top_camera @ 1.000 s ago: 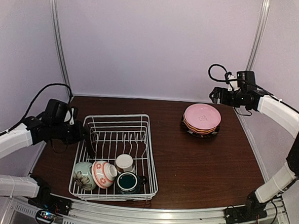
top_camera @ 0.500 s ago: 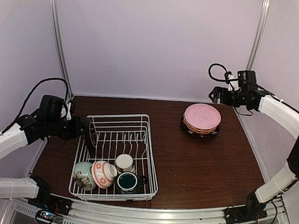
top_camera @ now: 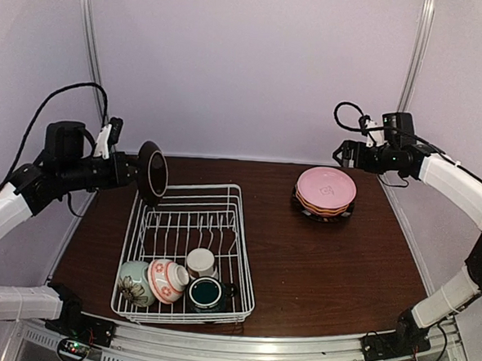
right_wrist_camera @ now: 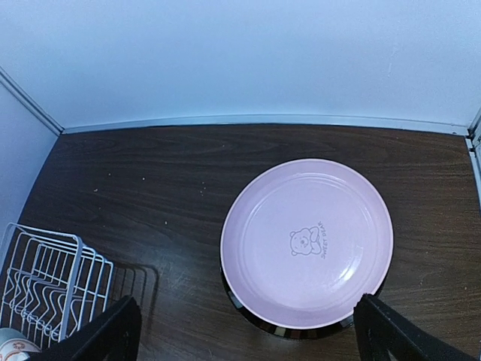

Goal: Unload the mixed dishes from the dish rack
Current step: Grab the plate from the dish rack, then pass from the left arm to the right

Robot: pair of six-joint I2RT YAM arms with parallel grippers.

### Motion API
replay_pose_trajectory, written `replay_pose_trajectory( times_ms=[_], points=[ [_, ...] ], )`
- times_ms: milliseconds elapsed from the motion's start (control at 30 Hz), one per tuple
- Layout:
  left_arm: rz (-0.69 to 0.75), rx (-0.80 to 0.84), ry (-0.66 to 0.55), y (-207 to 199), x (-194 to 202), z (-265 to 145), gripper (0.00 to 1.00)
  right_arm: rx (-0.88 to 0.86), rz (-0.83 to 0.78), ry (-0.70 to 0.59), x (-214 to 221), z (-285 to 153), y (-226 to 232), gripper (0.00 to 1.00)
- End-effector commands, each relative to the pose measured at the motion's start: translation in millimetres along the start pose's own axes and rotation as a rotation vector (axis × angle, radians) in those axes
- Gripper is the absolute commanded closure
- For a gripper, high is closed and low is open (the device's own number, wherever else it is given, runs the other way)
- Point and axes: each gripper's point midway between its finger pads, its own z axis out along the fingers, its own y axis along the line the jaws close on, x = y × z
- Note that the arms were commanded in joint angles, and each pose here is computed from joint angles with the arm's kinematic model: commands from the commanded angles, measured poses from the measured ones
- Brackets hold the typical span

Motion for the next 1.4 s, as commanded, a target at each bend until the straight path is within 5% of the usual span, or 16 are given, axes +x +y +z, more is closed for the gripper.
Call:
replay_pose_trajectory(
  times_ms=[0,333,967,1367],
  points=[
    [0.240,0.147,-0.125,-48.7,-47.1,-5.8,1.00,-0.070,-0.014,0.014,-1.2,-18.6,30.9,0.01],
    [0.829,0.165,0.037,-138.0,1.7,41.2,1.00,-0.228,-0.054,0.090,16.5,-39.7,93.3,0.01],
    [1.760,-0.003,0.075,-172.6,118.8,75.6,1.00,-0.442,-0.090,0.315,78.9,-56.2,160.0,0.11],
    [1.863,-0.071,0.067,-171.9,127.5,81.2,1.00,-0.520,-0.097,0.442,131.5,-30.8,203.0,0.23]
  ],
)
